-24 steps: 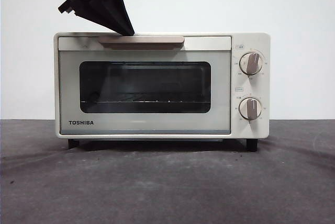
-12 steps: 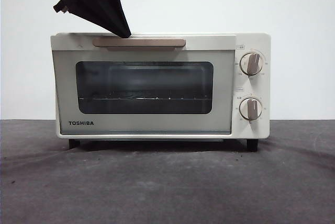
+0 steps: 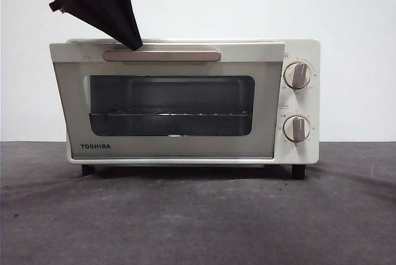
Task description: The left arm flap open the oven, the right arm pick bread and place it into oven, the left arm flap close the oven
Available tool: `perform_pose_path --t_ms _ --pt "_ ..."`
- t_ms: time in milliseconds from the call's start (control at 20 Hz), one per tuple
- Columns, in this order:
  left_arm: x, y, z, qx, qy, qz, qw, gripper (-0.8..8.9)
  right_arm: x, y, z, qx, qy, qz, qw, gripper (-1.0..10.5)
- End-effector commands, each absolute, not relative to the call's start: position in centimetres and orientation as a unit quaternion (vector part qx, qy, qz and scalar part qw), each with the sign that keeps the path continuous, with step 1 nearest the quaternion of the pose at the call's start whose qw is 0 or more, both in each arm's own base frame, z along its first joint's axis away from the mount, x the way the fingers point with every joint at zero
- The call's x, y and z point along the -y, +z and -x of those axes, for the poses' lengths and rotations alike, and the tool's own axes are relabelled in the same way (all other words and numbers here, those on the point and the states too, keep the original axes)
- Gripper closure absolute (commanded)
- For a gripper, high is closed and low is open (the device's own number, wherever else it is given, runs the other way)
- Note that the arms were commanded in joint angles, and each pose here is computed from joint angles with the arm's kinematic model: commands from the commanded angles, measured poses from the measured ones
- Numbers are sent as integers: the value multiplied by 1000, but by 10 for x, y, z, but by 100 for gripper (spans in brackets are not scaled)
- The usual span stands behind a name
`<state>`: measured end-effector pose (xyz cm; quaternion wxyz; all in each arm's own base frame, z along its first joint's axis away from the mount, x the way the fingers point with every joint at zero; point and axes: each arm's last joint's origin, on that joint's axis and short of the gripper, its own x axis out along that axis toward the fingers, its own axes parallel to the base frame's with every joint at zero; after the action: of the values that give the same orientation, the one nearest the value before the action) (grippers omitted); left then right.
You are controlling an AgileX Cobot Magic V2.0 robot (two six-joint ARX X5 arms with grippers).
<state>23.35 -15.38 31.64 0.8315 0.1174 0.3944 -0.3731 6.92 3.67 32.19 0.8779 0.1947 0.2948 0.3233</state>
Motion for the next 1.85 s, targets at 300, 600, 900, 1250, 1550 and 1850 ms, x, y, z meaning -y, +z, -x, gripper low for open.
perform_pose_path --t_ms 300,600,900,1250,1550,1850 --pt "165 303 -227 -403 -384 -118 822 798 -37 328 -68 -283 329 -198 879 836" --pt "165 275 -222 -427 -374 -118 815 798 -37 328 -68 -283 329 -198 879 836" --pt "162 312 -219 -300 -385 -79 870 798 -37 328 -68 -283 327 -197 880 836" --pt "160 313 -242 -256 -349 -44 900 798 -37 328 -68 -283 327 -198 880 836" --pt "161 307 -255 -249 -341 -37 906 798 -37 327 -68 -286 327 -198 879 836" --pt "162 299 -259 -266 -336 -40 903 798 -37 327 -68 -288 326 -198 878 836"
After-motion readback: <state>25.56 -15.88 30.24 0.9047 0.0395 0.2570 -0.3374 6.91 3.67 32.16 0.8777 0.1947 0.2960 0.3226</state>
